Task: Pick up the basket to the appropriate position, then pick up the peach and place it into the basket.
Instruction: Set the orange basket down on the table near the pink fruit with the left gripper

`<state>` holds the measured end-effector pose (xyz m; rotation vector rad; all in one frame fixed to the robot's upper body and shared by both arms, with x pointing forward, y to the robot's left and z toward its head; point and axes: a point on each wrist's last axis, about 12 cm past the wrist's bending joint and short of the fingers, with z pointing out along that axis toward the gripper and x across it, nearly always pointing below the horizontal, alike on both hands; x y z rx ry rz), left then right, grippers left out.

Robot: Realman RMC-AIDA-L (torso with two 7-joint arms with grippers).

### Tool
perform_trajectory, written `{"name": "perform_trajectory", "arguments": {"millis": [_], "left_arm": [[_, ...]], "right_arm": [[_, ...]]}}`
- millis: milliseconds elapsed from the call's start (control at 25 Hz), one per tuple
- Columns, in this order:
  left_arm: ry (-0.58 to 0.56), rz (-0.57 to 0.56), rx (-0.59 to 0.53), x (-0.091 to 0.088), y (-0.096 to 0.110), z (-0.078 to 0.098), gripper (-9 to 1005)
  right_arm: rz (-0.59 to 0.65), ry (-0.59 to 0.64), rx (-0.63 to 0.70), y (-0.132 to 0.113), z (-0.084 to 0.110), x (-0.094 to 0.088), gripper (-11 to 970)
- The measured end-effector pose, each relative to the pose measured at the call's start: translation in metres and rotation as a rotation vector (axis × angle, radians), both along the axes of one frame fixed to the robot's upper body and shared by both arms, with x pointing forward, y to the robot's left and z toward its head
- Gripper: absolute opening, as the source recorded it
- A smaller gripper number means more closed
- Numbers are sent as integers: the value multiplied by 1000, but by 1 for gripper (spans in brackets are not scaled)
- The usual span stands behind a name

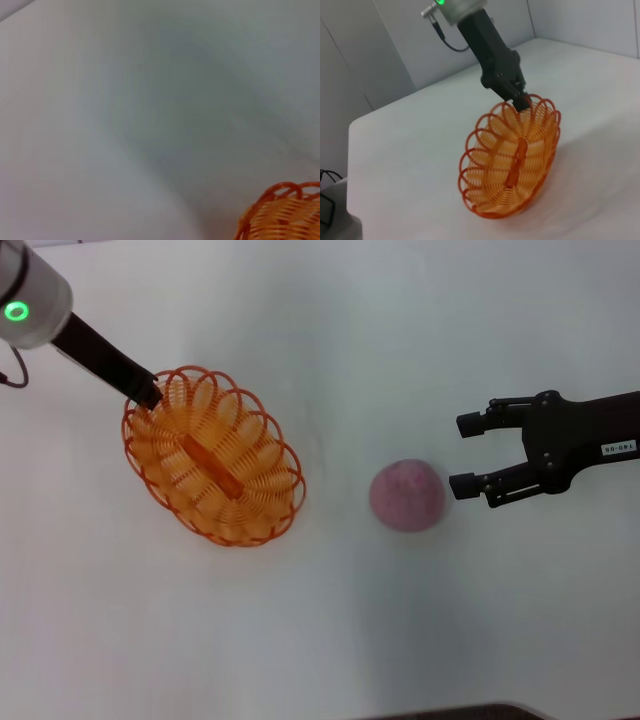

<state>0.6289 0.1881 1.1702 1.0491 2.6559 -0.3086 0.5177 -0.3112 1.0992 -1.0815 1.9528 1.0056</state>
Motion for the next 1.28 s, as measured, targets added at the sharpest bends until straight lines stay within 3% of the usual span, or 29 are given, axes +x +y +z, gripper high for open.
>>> {"name": "perform_trajectory", "arguments": {"millis": [280,480,560,840,1280], "left_arm": [[40,33,-141,-7,12,28,68],[73,128,-238,-10,22,34,54],[89,179,-267,-11,25,31,55],[79,450,-524,-17,46,10,52],[145,709,-562,-41,76,-51,50]], "right_arm": [[-10,-7,-11,-1,-1,1,940],[-11,-16,-14,-1,-1,2,938],[-13,-19,-17,-2,-1,3,937],[-14,-53,-35,-2,0,6,934],[-61,-108,-78,-3,-2,17,929]]}}
